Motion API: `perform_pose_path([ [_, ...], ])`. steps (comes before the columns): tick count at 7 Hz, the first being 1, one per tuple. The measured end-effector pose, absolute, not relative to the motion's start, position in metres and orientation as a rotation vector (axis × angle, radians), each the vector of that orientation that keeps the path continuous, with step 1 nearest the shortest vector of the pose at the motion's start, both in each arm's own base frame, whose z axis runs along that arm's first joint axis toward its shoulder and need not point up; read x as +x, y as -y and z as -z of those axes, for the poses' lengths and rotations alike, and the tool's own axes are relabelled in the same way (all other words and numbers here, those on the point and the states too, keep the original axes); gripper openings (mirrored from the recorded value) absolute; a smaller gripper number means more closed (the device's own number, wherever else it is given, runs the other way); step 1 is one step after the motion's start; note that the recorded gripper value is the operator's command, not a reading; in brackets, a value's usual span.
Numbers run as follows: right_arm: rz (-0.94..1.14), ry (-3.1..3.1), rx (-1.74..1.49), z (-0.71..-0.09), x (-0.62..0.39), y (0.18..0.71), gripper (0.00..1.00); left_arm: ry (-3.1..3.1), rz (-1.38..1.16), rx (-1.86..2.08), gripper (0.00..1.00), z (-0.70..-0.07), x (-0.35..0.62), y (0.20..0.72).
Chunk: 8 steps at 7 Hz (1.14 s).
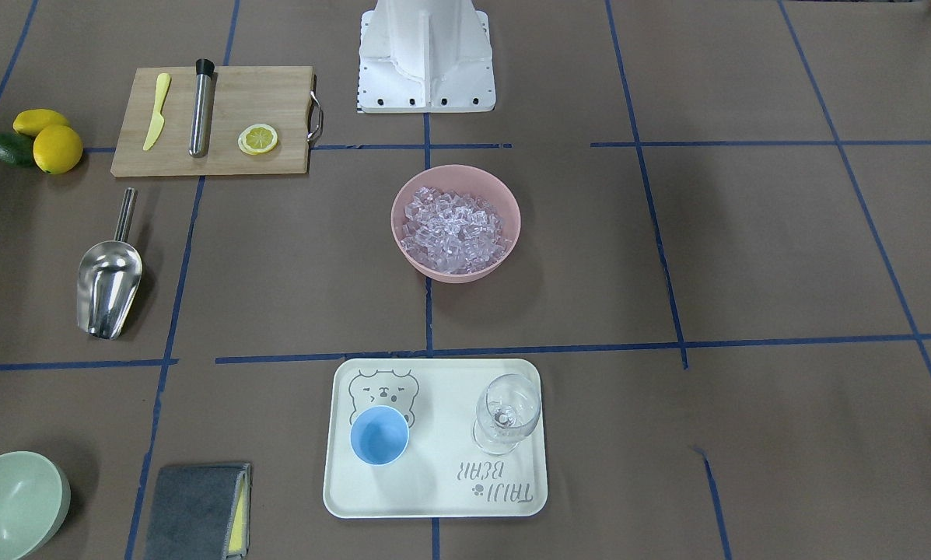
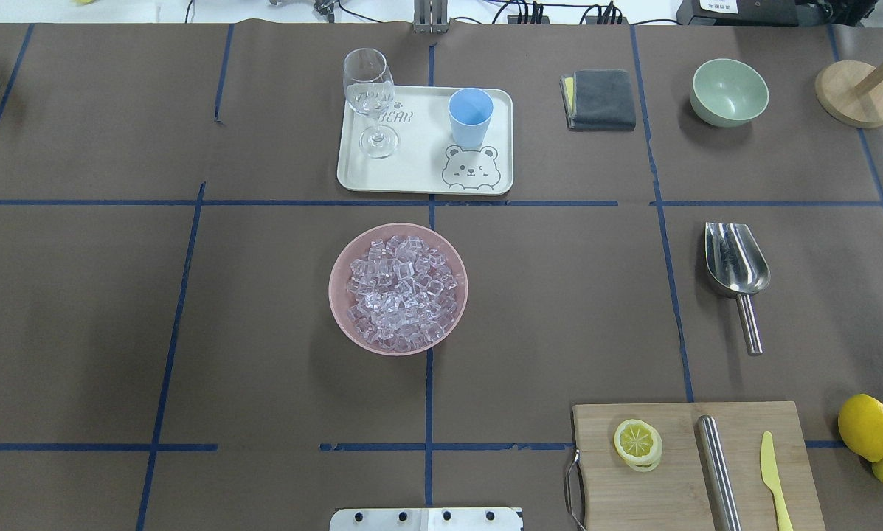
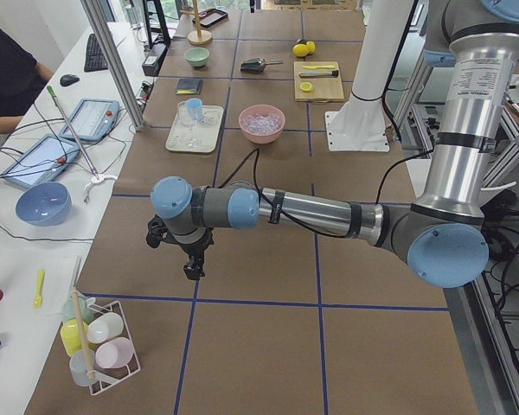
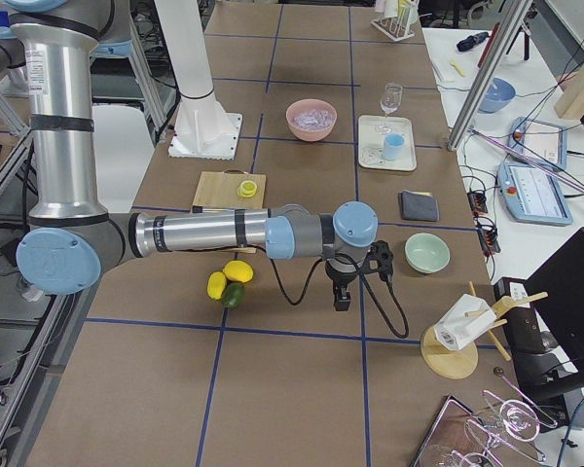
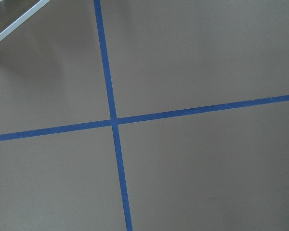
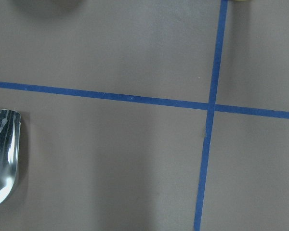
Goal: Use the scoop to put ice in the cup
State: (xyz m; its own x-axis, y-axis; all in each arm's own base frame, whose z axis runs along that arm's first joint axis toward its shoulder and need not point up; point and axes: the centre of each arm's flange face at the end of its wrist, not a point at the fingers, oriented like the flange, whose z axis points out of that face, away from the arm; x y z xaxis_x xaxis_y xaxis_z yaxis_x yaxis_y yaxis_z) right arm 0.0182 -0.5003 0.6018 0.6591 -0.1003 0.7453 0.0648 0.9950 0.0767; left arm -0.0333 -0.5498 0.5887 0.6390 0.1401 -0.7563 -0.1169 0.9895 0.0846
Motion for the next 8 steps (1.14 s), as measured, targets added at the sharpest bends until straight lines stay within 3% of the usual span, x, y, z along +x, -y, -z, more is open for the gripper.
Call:
perform_pose_path([
  [8, 0.192, 0.876, 0.155, -0.602, -0.003, 0.487, 1.00, -0.739, -0.182, 0.103, 1.00, -0.575, -0.042, 0.540],
])
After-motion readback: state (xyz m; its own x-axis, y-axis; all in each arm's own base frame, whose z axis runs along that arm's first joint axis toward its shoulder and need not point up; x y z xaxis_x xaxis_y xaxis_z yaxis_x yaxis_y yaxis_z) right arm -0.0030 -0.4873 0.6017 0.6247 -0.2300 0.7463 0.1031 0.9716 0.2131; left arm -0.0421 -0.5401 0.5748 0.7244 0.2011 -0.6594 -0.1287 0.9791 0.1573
